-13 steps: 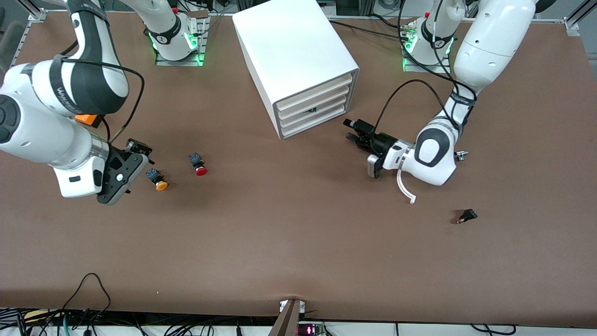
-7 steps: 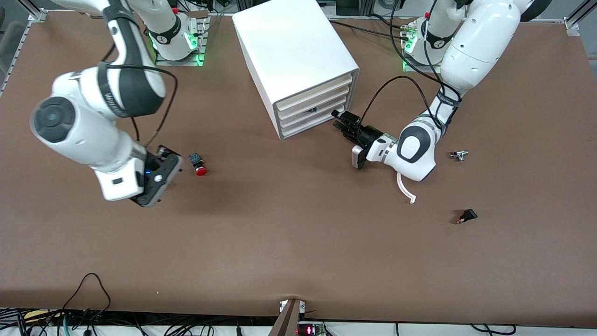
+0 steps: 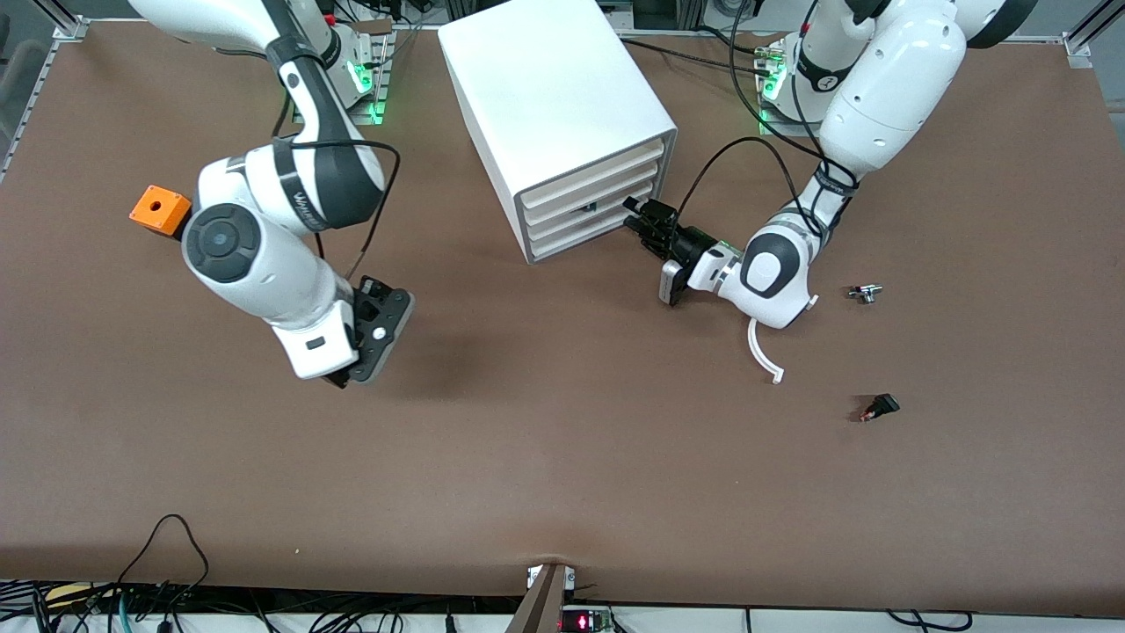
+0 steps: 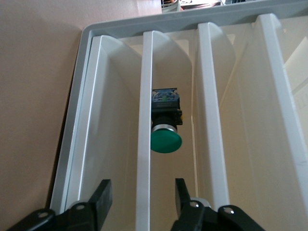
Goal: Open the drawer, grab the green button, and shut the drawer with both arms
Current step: 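Pull the drawer open with the left gripper while the right gripper approaches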
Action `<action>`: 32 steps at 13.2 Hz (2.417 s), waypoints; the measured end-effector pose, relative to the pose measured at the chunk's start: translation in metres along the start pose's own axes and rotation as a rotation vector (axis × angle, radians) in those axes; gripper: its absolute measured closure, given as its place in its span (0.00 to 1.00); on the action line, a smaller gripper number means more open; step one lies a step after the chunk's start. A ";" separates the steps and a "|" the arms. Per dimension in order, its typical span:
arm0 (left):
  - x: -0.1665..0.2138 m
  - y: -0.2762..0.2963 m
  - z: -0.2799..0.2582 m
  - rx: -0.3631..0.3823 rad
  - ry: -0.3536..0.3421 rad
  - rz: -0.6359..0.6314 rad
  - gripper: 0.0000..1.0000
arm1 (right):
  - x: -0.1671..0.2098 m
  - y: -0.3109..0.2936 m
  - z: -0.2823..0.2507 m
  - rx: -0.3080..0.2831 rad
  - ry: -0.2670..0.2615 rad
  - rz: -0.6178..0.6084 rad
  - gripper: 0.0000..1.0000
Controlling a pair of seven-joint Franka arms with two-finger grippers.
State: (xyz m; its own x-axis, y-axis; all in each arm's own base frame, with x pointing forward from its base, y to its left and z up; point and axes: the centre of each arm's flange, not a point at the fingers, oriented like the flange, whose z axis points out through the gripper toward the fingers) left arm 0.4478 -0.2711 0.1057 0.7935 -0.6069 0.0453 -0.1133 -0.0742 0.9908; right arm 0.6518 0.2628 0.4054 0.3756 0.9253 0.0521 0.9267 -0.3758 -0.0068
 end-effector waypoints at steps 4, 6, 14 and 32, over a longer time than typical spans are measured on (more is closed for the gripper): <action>-0.011 -0.007 0.026 -0.029 0.013 0.006 0.55 | 0.037 -0.032 0.001 -0.019 0.020 -0.067 0.00; -0.016 -0.011 0.036 -0.023 0.010 -0.002 0.61 | 0.042 -0.036 -0.003 -0.025 0.027 -0.077 0.00; -0.009 -0.005 0.023 -0.021 0.029 0.017 0.90 | 0.061 -0.053 -0.011 -0.036 0.042 -0.113 0.00; 0.047 0.012 -0.116 0.142 0.096 0.007 0.91 | 0.099 -0.097 -0.020 -0.047 0.059 -0.216 0.00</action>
State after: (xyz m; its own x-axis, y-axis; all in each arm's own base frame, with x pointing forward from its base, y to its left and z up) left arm 0.5527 -0.2090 0.1343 0.8449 -0.5302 0.0707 -0.1972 -0.1859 0.9626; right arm 0.5991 0.3897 0.4307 0.1661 0.9804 0.1059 0.9833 -0.1728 0.0576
